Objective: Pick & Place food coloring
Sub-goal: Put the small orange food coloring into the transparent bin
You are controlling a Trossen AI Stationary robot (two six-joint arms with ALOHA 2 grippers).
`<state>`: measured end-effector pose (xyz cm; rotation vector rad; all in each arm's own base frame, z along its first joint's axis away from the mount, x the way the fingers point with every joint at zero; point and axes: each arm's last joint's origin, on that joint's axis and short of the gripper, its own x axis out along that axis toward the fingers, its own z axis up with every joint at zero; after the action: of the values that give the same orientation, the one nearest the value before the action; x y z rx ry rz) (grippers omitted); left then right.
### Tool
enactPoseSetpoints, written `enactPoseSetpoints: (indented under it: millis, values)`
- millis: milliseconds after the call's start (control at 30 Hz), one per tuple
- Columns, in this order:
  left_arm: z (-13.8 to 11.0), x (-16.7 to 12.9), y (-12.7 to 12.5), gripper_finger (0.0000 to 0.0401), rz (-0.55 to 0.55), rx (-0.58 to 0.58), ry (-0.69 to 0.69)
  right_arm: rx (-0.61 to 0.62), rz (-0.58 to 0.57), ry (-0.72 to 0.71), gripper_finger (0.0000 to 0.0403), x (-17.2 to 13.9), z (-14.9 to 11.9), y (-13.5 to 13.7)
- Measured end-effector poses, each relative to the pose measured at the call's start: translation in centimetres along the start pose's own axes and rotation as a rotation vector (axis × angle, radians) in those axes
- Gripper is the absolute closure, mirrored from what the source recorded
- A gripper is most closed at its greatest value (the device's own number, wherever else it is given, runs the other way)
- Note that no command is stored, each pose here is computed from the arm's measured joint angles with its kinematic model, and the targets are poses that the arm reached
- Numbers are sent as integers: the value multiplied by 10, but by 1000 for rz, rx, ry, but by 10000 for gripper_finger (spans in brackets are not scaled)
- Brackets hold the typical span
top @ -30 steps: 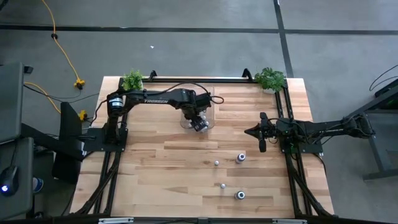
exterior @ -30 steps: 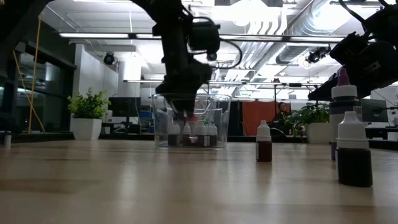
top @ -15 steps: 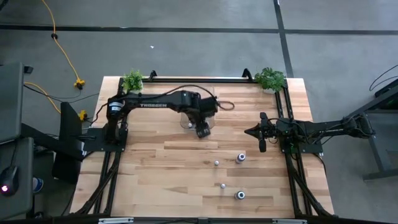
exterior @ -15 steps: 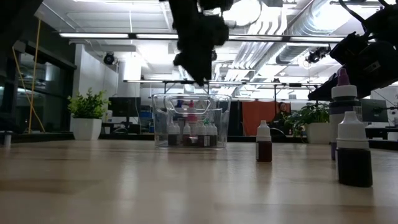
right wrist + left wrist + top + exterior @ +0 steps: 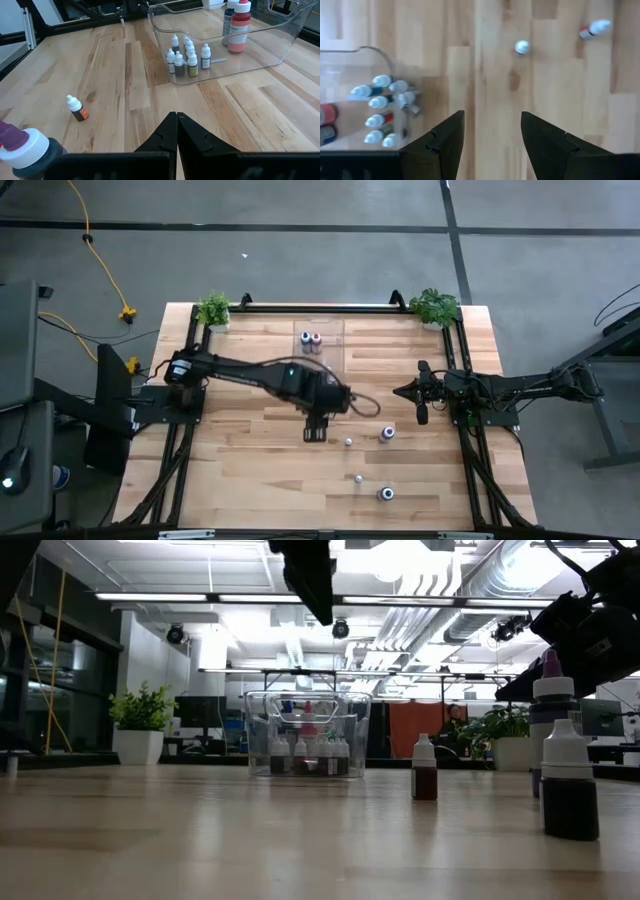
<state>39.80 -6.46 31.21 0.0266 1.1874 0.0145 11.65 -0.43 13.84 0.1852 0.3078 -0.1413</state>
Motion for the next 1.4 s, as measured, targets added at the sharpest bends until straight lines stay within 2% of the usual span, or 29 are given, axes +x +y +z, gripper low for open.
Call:
enactPoseSetpoints:
  millis: [167,333,567,700,800,1033,1133,1333,1400]
  values:
    - [-4,6,-25,212,33,58,-25,0,0,0,402,0,0,0]
    - [-8,18,-38,213,44,90,-56,0,0,0,402,0,0,0]
    - [-13,43,-36,213,36,88,-72,0,0,0,402,0,0,0]
    - [-9,50,-32,213,-28,81,-118,0,0,0,402,0,0,0]
    - [-3,50,-30,213,-73,98,-168,0,0,0,402,0,0,0]
    - [5,49,-29,213,-81,149,-253,0,0,0,402,0,0,0]
    - [7,48,-31,213,-117,173,-274,0,0,0,402,0,0,0]
    - [14,77,-36,213,-143,202,-292,0,0,1,402,0,0,0]
    - [12,88,-37,213,-139,204,-255,0,0,0,402,0,0,0]
